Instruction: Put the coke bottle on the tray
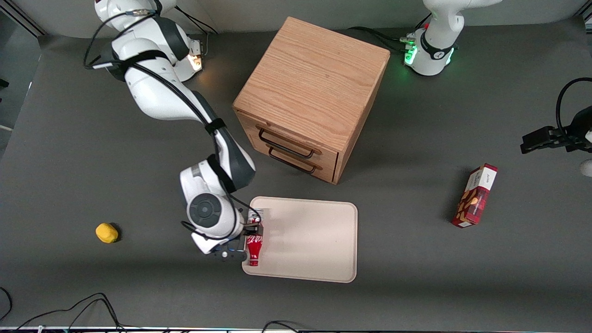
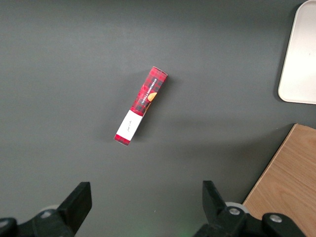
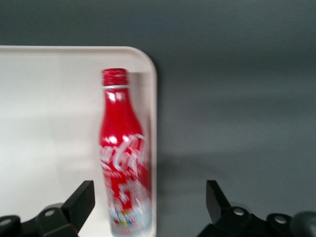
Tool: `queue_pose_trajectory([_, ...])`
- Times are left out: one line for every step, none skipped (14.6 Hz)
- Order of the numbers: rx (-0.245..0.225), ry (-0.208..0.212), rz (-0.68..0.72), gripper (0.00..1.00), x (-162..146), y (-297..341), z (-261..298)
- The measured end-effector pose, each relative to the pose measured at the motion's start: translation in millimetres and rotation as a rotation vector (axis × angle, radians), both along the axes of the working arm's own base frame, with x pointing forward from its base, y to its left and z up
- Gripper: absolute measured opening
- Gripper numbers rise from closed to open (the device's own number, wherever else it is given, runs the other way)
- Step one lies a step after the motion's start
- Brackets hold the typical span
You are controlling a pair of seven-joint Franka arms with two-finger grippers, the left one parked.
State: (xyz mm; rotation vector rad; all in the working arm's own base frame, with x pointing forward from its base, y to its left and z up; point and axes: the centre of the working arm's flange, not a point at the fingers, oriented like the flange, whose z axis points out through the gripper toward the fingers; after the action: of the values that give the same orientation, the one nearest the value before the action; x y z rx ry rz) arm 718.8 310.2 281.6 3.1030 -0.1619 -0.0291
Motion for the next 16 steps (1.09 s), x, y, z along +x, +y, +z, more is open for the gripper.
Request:
queue_pose_trajectory([-0.006, 0.015, -0.008, 1.00, -2.5, -12.7, 20.0])
queue_pose_trajectory([-0.011, 0.029, -0.008, 1.00, -7.6, -25.2, 42.0])
queue_pose_trajectory([-0.016, 0.044, -0.002, 1.00, -15.2, -39.2, 66.0])
queue_pose_trajectory([-0.021, 0.063, 0.012, 1.00, -26.4, -54.4, 92.8])
queue_pose_trajectory([-0.025, 0.085, 0.026, 1.00, -39.7, -68.1, 118.1])
queue_pose_trajectory([-0.029, 0.104, 0.040, 1.00, -54.9, -81.1, 143.7])
queue_pose_trajectory([-0.032, 0.119, 0.060, 1.00, -71.2, -93.8, 169.2])
queue_pose_trajectory([-0.033, 0.133, 0.082, 1.00, -87.4, -109.3, 193.1])
queue_pose_trajectory([-0.032, 0.141, 0.101, 1.00, -102.5, -125.9, 214.9])
queue_pose_trajectory([-0.029, 0.141, 0.117, 1.00, -116.8, -143.6, 235.0])
queue_pose_trajectory([-0.025, 0.141, 0.140, 1.00, -130.5, -162.9, 252.4])
queue_pose_trajectory([-0.021, 0.142, 0.169, 1.00, -144.0, -183.1, 266.5])
queue_pose_trajectory([-0.017, 0.138, 0.184, 1.00, -156.4, -202.1, 277.7])
queue_pose_trajectory([-0.015, 0.131, 0.184, 1.00, -167.8, -218.4, 286.7])
queue_pose_trajectory([-0.014, 0.123, 0.174, 1.00, -177.5, -231.9, 294.2])
queue_pose_trajectory([-0.013, 0.116, 0.158, 1.00, -186.1, -244.5, 301.1])
